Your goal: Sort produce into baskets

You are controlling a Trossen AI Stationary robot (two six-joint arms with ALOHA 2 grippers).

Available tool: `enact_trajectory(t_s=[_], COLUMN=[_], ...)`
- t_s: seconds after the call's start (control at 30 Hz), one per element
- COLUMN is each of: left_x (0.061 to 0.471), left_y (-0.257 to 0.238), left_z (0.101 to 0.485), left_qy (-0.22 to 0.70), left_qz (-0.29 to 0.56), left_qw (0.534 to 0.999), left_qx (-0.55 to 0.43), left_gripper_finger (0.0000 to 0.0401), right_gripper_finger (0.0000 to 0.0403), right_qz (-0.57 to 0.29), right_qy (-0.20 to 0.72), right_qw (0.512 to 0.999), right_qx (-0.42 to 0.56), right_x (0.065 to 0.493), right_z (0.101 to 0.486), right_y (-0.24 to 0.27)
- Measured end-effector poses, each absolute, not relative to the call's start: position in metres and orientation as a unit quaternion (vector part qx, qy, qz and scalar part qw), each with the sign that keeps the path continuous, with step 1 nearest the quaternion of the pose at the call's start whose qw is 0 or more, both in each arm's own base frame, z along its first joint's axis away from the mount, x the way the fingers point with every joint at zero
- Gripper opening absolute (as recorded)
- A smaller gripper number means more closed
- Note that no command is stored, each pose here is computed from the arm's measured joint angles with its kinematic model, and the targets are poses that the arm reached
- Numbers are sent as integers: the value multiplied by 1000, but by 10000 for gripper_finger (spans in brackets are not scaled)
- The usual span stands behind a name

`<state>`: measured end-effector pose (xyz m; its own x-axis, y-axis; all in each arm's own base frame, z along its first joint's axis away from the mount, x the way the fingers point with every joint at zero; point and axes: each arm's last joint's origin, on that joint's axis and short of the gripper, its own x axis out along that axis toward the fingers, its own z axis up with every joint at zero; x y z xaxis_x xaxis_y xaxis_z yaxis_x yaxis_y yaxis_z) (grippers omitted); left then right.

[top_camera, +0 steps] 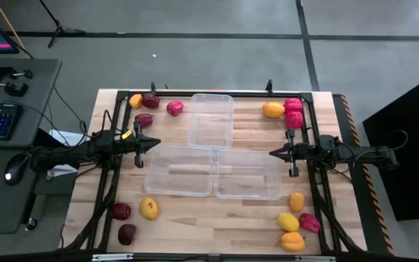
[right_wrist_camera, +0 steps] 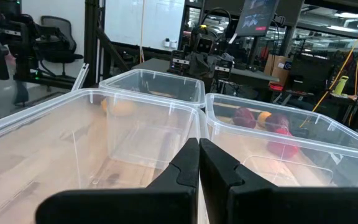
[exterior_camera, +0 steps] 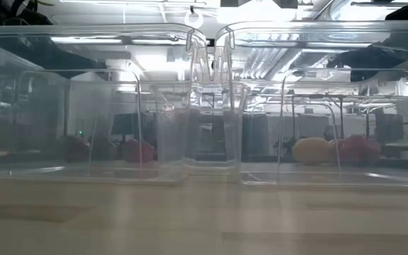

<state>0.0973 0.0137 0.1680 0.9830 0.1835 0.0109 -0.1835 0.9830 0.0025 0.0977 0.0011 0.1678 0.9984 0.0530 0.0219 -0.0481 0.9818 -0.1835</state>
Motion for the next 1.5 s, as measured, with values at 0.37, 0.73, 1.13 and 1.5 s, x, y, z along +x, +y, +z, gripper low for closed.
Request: enact_trajectory(t_s=[0.37,0.73,1.13,1.5], left_x=[96,91,149,172], left_y=[13,17,53,122], left_z=[184,277,395,342], left_qy=[-95,-263,129,471], left_qz=[76,117,417,480], left_qw=[989,940,894,722], left_qx=[-82,-183,-100,-161], left_gripper_finger=[1,1,94,259], right_gripper_finger=[0,0,0,0], right_qz=[25,25,25,25], right_qy=[-14,-14,-14,-14], right_qw=[995,995,995,995], right_qx=[-92,-92,-92,-92], right_x=[98,98,98,98], right_z=[168,168,168,168], right_y=[1,1,1,1])
